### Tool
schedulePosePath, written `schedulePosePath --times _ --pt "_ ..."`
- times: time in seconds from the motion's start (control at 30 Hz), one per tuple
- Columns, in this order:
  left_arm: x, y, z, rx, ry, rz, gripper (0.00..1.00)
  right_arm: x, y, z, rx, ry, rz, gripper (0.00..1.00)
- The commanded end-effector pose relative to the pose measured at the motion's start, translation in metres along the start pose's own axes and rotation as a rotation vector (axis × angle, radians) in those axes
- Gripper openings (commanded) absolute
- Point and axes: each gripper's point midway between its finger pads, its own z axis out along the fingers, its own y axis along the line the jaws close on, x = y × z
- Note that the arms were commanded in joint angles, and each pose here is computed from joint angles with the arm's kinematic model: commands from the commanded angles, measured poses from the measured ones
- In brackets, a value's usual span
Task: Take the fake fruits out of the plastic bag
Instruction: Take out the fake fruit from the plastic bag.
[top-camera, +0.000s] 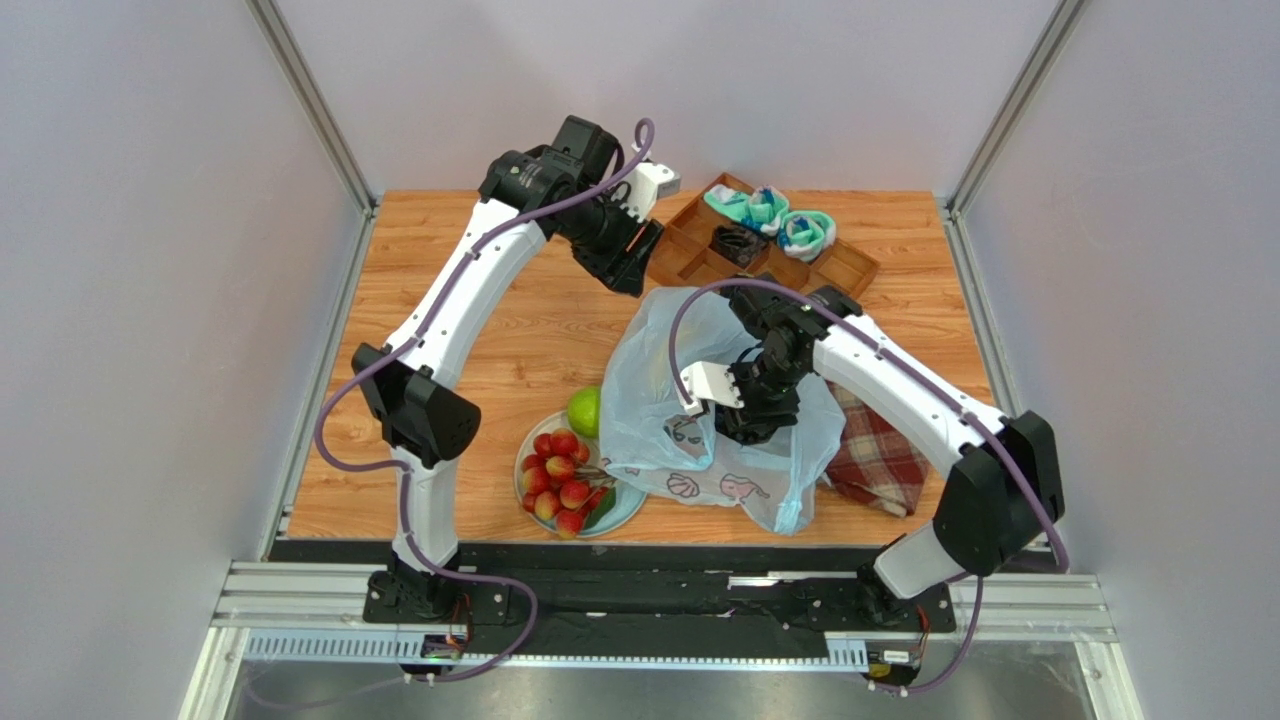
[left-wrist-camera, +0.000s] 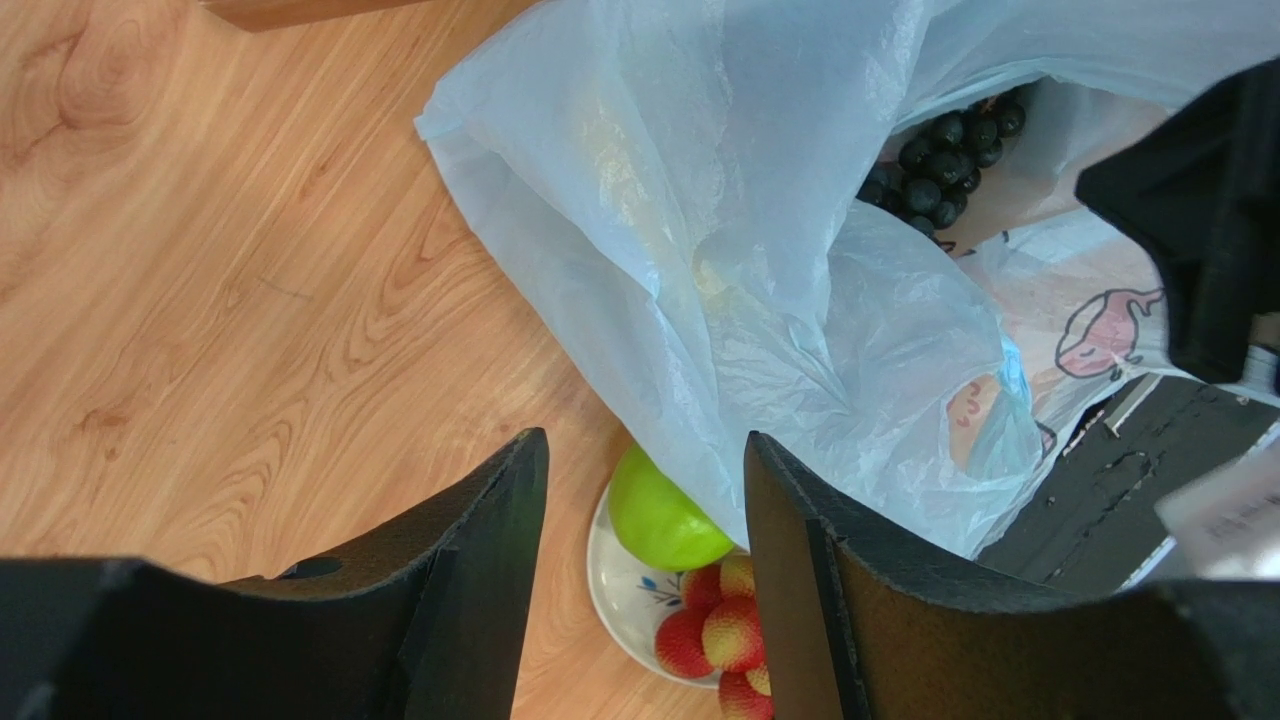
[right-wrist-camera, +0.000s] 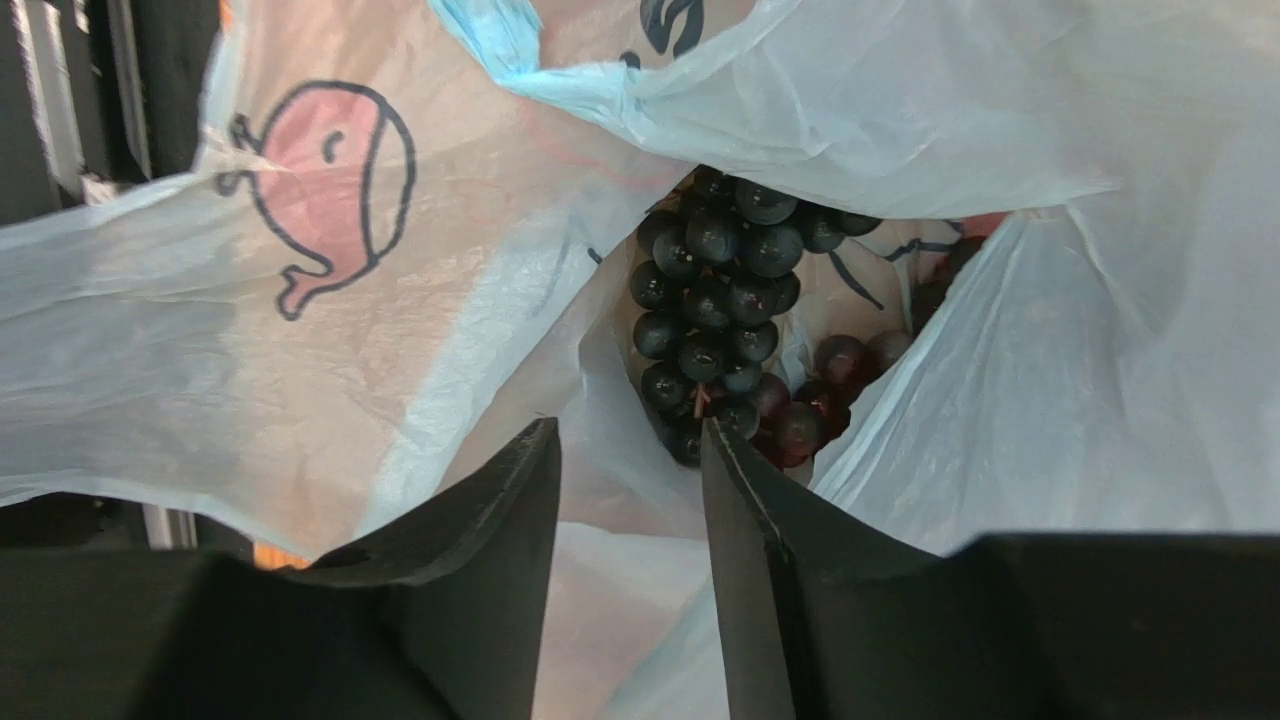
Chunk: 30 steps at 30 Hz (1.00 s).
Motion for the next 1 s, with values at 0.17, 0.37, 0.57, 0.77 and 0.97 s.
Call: schedulePosePath --times 0.17,0.37,0.57,0.77,0.97 --pt "0.006 -0.004 -0.027 -0.027 -0.021 0.0 0.65 0.025 -0.048 0.044 0.031 0.089 -0.061 0.51" --pt "0.023 -0.003 -0.036 -0.043 0.013 -0.007 0.65 0.036 -0.069 0.067 0.0 0.099 -0.008 0.5" --pt "0.032 -0.004 -0.043 -0.058 0.027 0.0 0.65 0.033 -0.042 0.074 -0.142 0.065 0.006 0.45" --pt "0.037 -0.007 -0.053 -0.065 0.024 -0.002 0.66 0.02 -0.035 0.049 -0.154 0.031 0.098 0.01" --pt "0.037 -0.032 -0.081 0.03 -0.057 0.065 0.65 -0.017 -0.016 -0.034 -0.063 -0.068 0.109 0.0"
